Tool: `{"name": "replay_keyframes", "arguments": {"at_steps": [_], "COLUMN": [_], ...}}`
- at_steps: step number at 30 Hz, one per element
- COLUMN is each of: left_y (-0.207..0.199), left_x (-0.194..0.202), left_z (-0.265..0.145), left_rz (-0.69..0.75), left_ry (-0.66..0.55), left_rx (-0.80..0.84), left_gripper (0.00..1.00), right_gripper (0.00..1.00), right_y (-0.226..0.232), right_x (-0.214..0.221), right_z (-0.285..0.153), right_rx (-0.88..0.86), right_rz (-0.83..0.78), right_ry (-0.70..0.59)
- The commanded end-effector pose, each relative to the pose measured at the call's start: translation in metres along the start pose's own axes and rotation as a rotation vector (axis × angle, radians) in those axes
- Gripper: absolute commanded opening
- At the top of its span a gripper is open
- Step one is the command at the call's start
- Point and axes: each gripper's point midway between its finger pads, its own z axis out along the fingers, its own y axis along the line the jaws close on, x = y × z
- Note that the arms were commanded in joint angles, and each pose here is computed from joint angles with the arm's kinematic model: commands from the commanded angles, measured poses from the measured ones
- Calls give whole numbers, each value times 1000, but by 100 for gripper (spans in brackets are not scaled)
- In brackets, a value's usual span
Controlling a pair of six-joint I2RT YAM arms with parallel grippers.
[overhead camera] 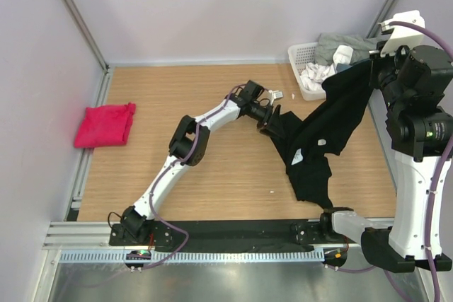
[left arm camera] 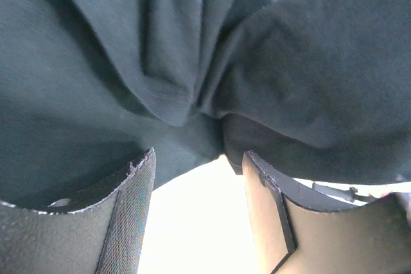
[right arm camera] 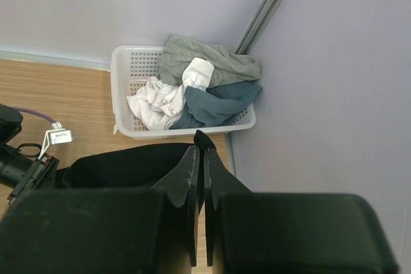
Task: Fold and stack the t-shirts
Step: Flatten the tshirt out
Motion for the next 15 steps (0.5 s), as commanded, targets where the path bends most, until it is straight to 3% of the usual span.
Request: {"name": "replay_keyframes", "arguments": {"at_steps": [1,6,15], "left_y": [7,13,0], "left_x": [-7,-10,-5], "left_z": [5,16,35], "left_rz": [52,80,104], "left_ry": [-15,-22,-6], "left_rx": [-18,-10,20], "left_gripper": [58,57,46], "right_gripper": [1,1,1], "right_y": [-6,-3,-11], "right_x": [-14,-11,-4], "right_z": [0,4,2], "right_rx": [22,12,39], "right_rz": [23,29,38], "right_ry": [-57,-47,-27]}}
